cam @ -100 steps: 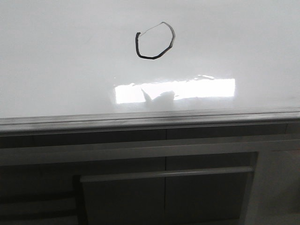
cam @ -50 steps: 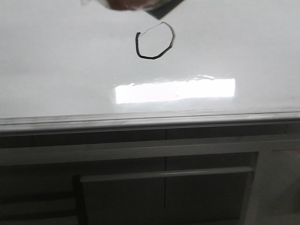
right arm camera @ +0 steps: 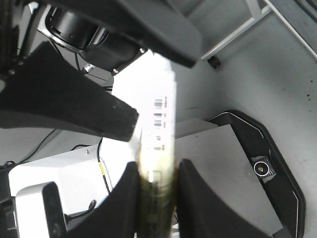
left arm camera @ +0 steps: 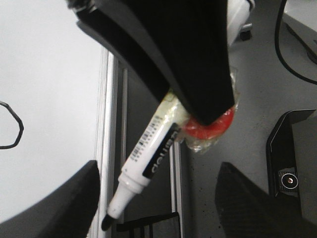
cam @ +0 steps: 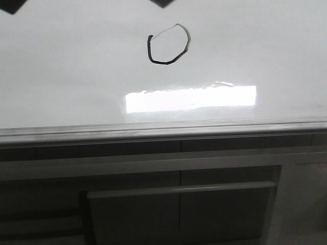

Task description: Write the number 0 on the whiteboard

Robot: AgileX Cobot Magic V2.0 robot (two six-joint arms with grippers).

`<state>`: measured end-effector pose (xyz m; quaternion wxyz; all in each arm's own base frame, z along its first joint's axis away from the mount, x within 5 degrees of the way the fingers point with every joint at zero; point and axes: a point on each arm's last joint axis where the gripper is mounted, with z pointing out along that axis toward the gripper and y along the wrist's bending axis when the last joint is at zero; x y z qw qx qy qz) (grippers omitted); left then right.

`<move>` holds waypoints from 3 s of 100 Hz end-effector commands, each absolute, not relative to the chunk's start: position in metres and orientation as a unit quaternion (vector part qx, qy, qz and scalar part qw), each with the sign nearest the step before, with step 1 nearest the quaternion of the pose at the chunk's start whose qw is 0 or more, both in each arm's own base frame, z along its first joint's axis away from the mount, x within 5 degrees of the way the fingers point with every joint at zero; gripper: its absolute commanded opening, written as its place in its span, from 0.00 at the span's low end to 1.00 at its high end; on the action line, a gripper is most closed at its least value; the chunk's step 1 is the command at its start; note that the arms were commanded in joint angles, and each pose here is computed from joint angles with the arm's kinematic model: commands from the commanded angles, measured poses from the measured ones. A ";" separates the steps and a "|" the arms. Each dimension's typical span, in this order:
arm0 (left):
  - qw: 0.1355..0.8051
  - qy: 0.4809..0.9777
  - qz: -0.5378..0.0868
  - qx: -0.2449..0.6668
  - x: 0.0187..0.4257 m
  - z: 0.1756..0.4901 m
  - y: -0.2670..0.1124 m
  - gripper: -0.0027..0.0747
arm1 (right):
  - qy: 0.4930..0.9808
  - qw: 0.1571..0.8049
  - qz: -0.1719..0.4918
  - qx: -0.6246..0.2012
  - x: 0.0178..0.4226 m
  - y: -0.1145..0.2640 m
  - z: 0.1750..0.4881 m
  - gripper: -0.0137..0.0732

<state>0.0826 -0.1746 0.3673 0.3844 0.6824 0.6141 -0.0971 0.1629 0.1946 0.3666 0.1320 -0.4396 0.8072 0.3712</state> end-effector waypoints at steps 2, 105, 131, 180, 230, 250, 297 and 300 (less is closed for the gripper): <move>0.423 0.598 -0.117 0.671 0.082 0.382 -0.179 0.59 | 0.788 0.147 0.399 -0.445 0.156 0.193 0.384 0.07; 0.383 0.607 -0.079 0.692 0.088 0.369 -0.185 0.36 | 0.774 0.110 0.441 -0.440 0.165 0.208 0.374 0.07; 0.393 0.604 -0.082 0.689 0.089 0.370 -0.188 0.31 | 0.773 0.109 0.440 -0.444 0.165 0.208 0.374 0.07; 0.394 0.602 -0.077 0.690 0.090 0.370 -0.187 0.01 | 0.773 0.121 0.438 -0.442 0.167 0.209 0.374 0.09; 0.389 0.662 -0.101 0.632 0.095 0.370 -0.185 0.01 | 0.758 0.206 0.432 -0.443 0.170 0.206 0.389 0.64; 0.385 0.681 -0.113 0.612 0.095 0.369 -0.185 0.01 | 0.751 0.305 0.390 -0.437 0.172 0.174 0.430 0.64; 0.506 0.778 -0.113 0.356 0.116 0.362 -0.160 0.01 | 0.755 0.484 0.197 -0.396 0.128 0.094 0.458 0.08; 0.519 0.781 -0.108 0.329 0.118 0.362 -0.156 0.01 | 0.752 0.493 0.192 -0.392 0.124 0.090 0.455 0.08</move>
